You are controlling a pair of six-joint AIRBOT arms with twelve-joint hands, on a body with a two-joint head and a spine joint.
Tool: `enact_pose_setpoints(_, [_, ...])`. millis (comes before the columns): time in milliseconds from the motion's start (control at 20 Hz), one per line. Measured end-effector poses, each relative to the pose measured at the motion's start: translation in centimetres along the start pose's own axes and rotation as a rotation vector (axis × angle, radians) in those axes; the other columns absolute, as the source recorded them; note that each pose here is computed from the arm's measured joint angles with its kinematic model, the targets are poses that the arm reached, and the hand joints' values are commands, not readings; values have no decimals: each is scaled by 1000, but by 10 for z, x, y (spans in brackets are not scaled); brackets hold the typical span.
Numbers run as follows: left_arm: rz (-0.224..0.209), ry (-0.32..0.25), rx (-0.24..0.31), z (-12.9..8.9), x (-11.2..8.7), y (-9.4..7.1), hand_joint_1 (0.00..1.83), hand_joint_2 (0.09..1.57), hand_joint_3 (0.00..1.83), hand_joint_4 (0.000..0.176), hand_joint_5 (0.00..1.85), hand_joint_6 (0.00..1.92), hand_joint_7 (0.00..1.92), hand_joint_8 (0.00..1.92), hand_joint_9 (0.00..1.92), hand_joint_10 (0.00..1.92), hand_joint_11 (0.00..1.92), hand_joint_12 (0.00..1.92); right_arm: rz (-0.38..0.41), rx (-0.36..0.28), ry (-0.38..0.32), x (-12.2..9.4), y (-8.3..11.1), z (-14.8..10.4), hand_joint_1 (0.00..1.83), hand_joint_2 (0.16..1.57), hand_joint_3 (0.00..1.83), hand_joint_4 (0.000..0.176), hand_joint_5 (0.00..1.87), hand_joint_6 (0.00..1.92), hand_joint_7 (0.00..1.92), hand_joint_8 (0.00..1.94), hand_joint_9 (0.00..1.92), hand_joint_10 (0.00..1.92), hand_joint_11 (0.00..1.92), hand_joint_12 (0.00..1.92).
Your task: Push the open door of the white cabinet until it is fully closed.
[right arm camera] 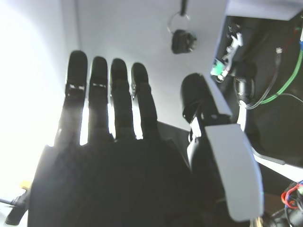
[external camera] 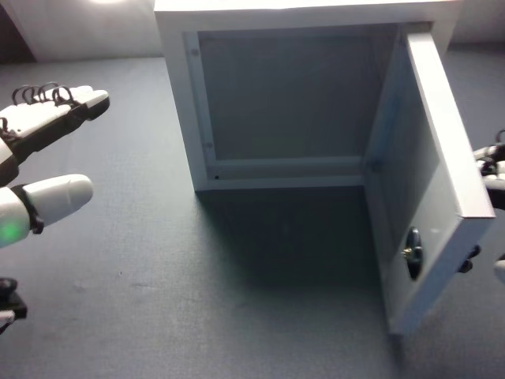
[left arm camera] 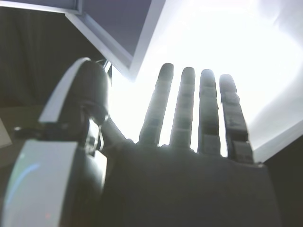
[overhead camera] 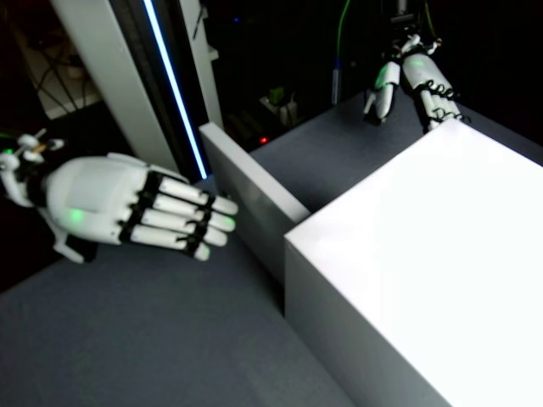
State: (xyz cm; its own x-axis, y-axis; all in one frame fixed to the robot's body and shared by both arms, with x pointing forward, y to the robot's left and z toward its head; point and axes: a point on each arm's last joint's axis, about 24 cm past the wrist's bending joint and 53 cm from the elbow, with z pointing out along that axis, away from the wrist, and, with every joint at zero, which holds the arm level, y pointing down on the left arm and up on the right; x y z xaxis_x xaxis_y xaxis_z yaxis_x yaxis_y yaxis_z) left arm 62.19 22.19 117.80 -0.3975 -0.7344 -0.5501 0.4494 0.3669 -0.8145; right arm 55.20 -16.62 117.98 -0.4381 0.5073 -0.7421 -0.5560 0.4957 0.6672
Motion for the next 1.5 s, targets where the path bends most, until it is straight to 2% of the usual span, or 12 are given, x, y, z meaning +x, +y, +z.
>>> enact_pose_setpoints(50, [0,-2,-7,-1,0,2,22,1465,1,0,25,0,0,0,0,0,0,0,6,-7,10,3,1,3,323,1391,0,0,360,54,343,1,130,492,0,1202])
enact_pose_setpoints(200, [0,-10,-12,-3,-2,3,16,1467,2,0,12,1,0,0,0,0,0,0,16,-23,26,10,3,9,317,1399,2,0,350,37,332,1,136,489,0,1267])
enact_pose_setpoints(350, [3,-17,-7,-4,-4,2,65,1463,0,0,23,2,0,0,0,0,0,0,20,-52,36,13,8,18,329,1403,0,0,364,37,361,7,124,604,0,1381])
enact_pose_setpoints(400, [2,-19,-8,-4,-4,2,90,1461,0,0,15,2,0,0,0,0,0,0,26,-64,42,15,10,21,326,1405,0,0,354,33,338,1,91,606,0,1342])
enact_pose_setpoints(550, [3,-34,-19,-9,-9,4,114,1462,0,0,8,0,0,0,0,0,0,0,29,-85,64,23,14,30,177,1422,6,0,318,19,315,1,73,601,0,1289])
enact_pose_setpoints(700, [8,-41,-25,-12,-11,5,172,1457,0,0,20,3,0,0,0,0,0,0,33,-111,79,28,19,41,59,1439,4,0,269,3,289,1,11,696,0,1286])
enact_pose_setpoints(800, [6,-46,-17,-14,-12,3,138,1449,0,0,13,1,0,0,0,0,0,0,28,-128,92,32,22,46,158,1418,0,0,266,3,284,1,0,731,0,1287])
enact_pose_setpoints(1000, [6,-54,-21,-14,-14,4,131,1452,0,0,8,0,0,0,0,0,0,0,36,-160,101,38,29,59,185,1416,0,0,262,6,306,8,5,747,0,1295])
enact_pose_setpoints(1100, [6,-54,-21,-15,-14,4,128,1455,1,0,6,1,0,0,0,0,0,0,37,-175,101,39,32,64,142,1417,0,0,240,3,268,2,3,674,0,1194])
enact_pose_setpoints(1250, [8,-55,-23,-16,-14,5,111,1461,3,0,8,1,0,0,0,0,0,0,40,-198,100,42,37,75,258,1402,0,0,278,17,284,2,119,428,0,1056])
enact_pose_setpoints(1350, [8,-56,-23,-16,-14,5,109,1460,2,0,0,0,0,0,0,0,0,0,38,-216,100,43,42,80,295,1401,0,0,273,13,280,0,141,374,0,1079])
enact_pose_setpoints(1500, [11,-56,-27,-17,-15,6,92,1455,0,4,0,0,0,0,0,0,0,0,40,-226,100,46,44,89,363,1381,0,0,256,2,260,3,147,202,0,995])
